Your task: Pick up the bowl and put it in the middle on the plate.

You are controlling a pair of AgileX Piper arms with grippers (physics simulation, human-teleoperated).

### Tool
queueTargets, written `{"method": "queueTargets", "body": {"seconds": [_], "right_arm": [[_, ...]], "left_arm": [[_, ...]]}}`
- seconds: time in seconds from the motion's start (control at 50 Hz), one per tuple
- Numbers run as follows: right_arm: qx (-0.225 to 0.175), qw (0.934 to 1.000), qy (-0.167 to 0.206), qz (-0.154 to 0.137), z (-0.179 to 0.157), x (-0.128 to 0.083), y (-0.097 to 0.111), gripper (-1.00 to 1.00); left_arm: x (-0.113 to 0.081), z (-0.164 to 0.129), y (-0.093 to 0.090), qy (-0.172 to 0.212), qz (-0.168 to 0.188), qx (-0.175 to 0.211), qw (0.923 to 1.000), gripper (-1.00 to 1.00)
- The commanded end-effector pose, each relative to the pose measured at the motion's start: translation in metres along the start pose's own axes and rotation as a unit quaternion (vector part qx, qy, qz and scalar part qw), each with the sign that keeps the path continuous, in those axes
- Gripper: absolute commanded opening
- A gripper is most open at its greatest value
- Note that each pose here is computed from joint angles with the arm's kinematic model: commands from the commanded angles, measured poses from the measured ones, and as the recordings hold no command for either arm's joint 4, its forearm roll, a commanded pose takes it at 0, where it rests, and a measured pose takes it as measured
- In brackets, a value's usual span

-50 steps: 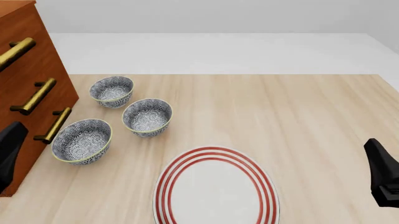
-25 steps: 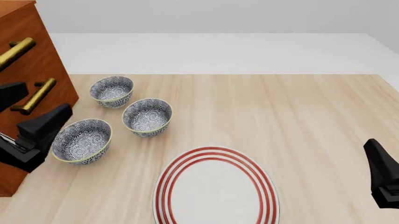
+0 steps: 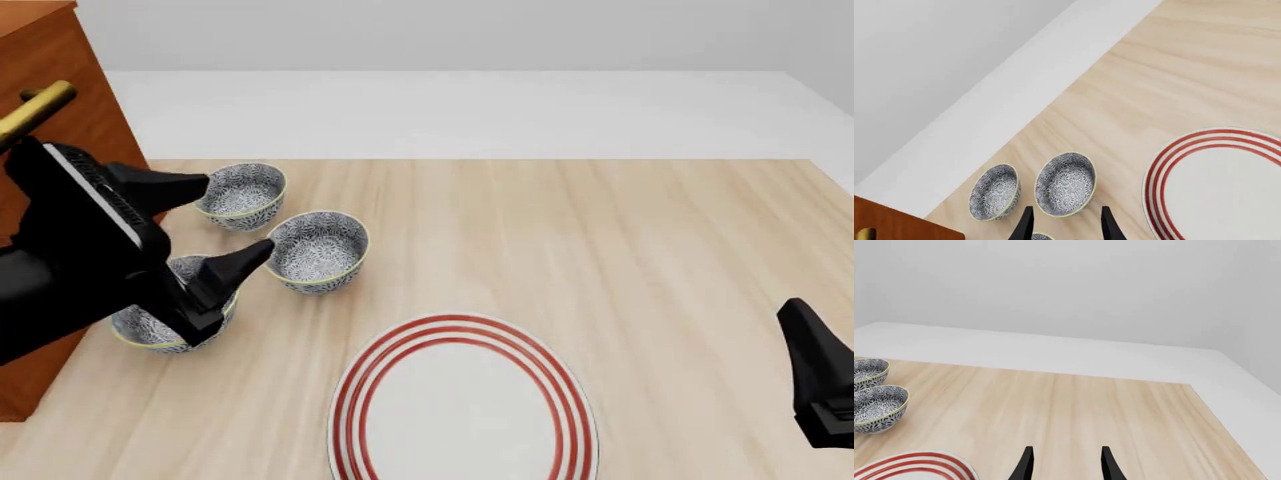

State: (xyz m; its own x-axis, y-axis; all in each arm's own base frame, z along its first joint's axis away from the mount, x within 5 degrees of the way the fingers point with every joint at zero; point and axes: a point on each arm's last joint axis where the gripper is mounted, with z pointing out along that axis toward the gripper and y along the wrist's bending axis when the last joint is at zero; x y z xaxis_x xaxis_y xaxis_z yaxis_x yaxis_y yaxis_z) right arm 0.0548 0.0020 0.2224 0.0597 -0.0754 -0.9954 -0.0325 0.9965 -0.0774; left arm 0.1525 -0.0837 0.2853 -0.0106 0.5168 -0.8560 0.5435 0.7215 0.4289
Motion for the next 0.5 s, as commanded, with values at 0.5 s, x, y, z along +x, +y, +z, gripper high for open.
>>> {"method": "queueTargets", "body": {"seconds": [0.5], "right_arm": [[0.004, 1.0000, 0.002, 0.005, 0.000, 0.000, 0.000, 1.00]], "left_arm": [[0.039, 0.096, -0.028, 0.127, 0.099, 0.095, 0.9824, 1.00]]}}
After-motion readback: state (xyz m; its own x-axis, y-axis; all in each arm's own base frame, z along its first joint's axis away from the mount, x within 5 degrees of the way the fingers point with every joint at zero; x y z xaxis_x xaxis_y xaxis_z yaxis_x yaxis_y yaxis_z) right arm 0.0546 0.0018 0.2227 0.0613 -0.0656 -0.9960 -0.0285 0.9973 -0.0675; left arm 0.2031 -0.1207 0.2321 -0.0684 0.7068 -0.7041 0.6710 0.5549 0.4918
